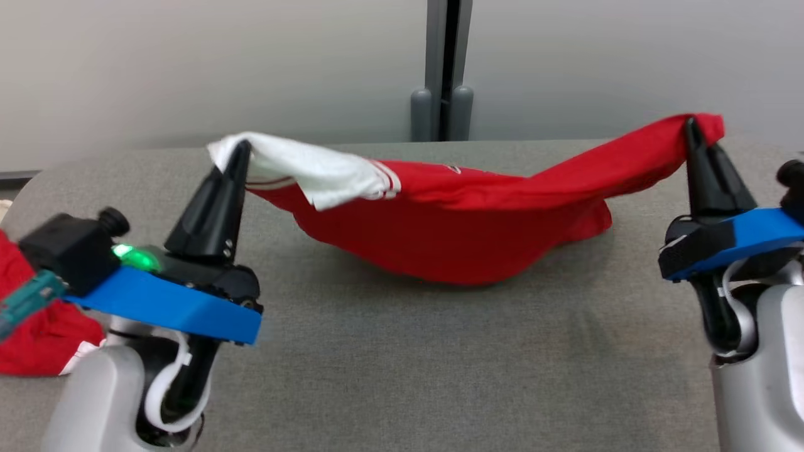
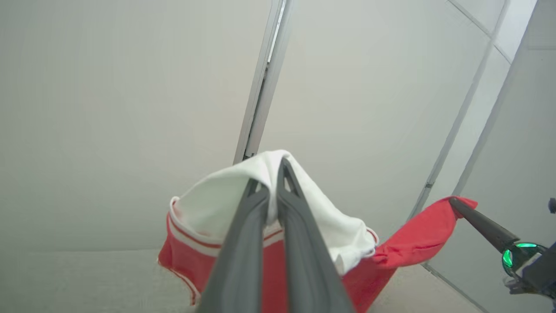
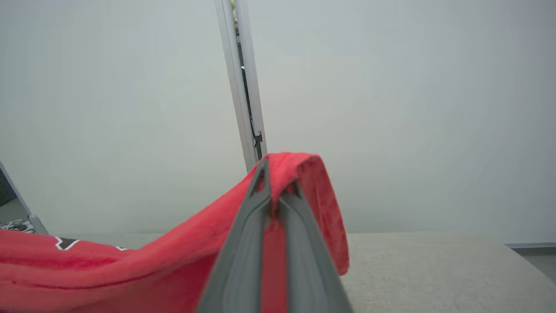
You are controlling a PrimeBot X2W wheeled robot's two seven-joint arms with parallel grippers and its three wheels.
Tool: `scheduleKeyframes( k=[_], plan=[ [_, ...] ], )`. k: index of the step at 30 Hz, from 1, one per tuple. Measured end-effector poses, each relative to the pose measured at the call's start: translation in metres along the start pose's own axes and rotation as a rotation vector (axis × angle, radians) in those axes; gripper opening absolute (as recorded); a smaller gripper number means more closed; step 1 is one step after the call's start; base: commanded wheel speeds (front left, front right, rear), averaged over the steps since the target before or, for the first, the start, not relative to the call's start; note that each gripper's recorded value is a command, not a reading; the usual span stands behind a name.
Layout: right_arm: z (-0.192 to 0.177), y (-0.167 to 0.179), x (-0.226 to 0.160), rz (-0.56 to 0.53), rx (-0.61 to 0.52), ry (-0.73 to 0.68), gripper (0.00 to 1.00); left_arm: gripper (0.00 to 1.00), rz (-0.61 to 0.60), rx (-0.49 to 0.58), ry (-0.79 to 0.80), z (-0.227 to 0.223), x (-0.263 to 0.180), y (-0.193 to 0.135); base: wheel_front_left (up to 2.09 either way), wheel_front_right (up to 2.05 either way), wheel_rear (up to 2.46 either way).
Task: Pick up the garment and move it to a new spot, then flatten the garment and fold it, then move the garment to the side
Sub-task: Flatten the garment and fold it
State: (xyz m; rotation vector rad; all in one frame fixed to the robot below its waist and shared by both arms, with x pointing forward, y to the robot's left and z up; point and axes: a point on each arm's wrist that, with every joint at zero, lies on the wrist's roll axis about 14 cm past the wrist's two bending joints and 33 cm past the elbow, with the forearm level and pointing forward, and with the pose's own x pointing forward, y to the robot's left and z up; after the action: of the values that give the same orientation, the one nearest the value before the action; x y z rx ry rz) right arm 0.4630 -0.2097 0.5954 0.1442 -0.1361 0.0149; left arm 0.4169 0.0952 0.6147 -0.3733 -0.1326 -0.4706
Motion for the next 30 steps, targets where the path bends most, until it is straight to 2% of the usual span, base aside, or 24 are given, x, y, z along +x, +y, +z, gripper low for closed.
scheduleKeyframes(
  k=[7, 12, 16, 20, 25, 30],
  plan=[
    [0.137, -0.001, -0.045, 0.004, -0.061, -0.364, 0.0, 0.0, -0.207, 0.063, -0.245, 0.114, 0.008, -0.064, 0.0, 0.0, 0.0],
    [0.181, -0.006, -0.077, -0.018, -0.078, -0.466, 0.0, 0.0, -0.31, 0.1, -0.298, 0.152, 0.01, -0.095, 0.0, 0.0, 0.0],
    [0.178, -0.016, -0.079, -0.056, -0.092, -0.44, 0.0, 0.0, -0.31, 0.145, -0.278, 0.156, 0.028, -0.09, 0.0, 0.0, 0.0],
    [0.149, -0.028, -0.059, -0.097, -0.119, -0.342, 0.0, 0.0, -0.314, 0.131, -0.226, 0.143, 0.06, -0.079, 0.0, 0.0, 0.0],
    [0.119, -0.026, -0.006, -0.08, -0.122, -0.266, 0.0, 0.0, -0.305, 0.122, -0.133, 0.116, 0.115, -0.057, 0.0, 0.0, 0.0],
    [0.112, -0.022, 0.065, -0.069, -0.17, -0.251, 0.0, 0.0, -0.221, 0.158, -0.154, 0.125, 0.172, -0.02, 0.0, 0.0, 0.0]
  ],
)
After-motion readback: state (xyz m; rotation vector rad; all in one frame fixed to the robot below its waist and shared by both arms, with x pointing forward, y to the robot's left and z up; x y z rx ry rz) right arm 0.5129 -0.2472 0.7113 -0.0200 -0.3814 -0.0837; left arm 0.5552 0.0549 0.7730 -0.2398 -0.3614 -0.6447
